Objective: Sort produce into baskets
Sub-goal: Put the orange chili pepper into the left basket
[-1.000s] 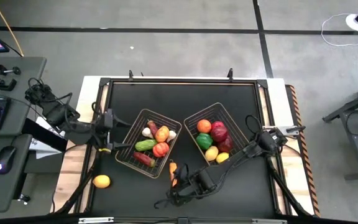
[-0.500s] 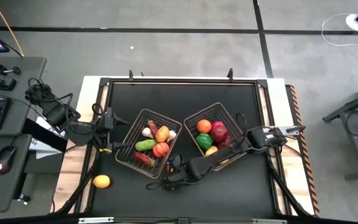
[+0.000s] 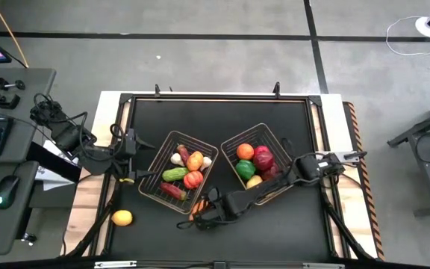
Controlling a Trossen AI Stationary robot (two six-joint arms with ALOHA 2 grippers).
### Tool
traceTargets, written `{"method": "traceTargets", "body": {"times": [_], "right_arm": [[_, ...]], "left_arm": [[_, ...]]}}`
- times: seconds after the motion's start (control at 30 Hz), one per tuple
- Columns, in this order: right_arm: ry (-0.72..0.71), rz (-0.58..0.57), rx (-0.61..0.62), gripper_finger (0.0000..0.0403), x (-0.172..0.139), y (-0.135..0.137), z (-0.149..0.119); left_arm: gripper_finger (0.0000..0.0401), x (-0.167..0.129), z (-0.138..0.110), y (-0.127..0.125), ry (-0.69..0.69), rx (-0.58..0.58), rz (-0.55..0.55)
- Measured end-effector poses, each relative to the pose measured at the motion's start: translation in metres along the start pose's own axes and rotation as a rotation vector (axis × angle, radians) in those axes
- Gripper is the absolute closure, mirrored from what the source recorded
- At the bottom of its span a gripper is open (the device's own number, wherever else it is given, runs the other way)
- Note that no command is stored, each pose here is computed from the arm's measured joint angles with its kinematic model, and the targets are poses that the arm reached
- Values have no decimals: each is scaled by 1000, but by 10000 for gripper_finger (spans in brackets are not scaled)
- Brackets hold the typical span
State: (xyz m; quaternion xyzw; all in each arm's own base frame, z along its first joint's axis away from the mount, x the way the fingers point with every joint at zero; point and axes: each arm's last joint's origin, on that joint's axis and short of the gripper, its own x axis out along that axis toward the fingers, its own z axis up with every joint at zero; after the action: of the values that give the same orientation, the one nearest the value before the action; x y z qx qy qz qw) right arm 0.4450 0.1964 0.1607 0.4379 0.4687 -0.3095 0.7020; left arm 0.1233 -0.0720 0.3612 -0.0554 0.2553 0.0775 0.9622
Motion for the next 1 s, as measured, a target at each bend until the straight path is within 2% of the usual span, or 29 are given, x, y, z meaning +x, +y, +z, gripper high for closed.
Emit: {"method": "traceTargets", "body": {"times": [0.2, 0.37, 0.5, 0.67, 0.9, 1.0], "right_arm": [[8, 80, -81, 238, -42, 6, -20], [-108, 117, -64, 238, -53, 8, -32], [-177, 143, -39, 238, -54, 11, -30], [-199, 119, -199, 238, -52, 11, -18], [-168, 136, -101, 237, -48, 13, 2], [-147, 134, -115, 217, -47, 12, 7]], "left_arm": [[2, 0, 0, 0, 0, -4, 0], [2, 0, 0, 0, 0, -24, 0], [2, 0, 0, 0, 0, -24, 0], [2, 0, 0, 0, 0, -24, 0], [2, 0, 0, 0, 0, -25, 0], [2, 0, 0, 0, 0, -25, 0]]}}
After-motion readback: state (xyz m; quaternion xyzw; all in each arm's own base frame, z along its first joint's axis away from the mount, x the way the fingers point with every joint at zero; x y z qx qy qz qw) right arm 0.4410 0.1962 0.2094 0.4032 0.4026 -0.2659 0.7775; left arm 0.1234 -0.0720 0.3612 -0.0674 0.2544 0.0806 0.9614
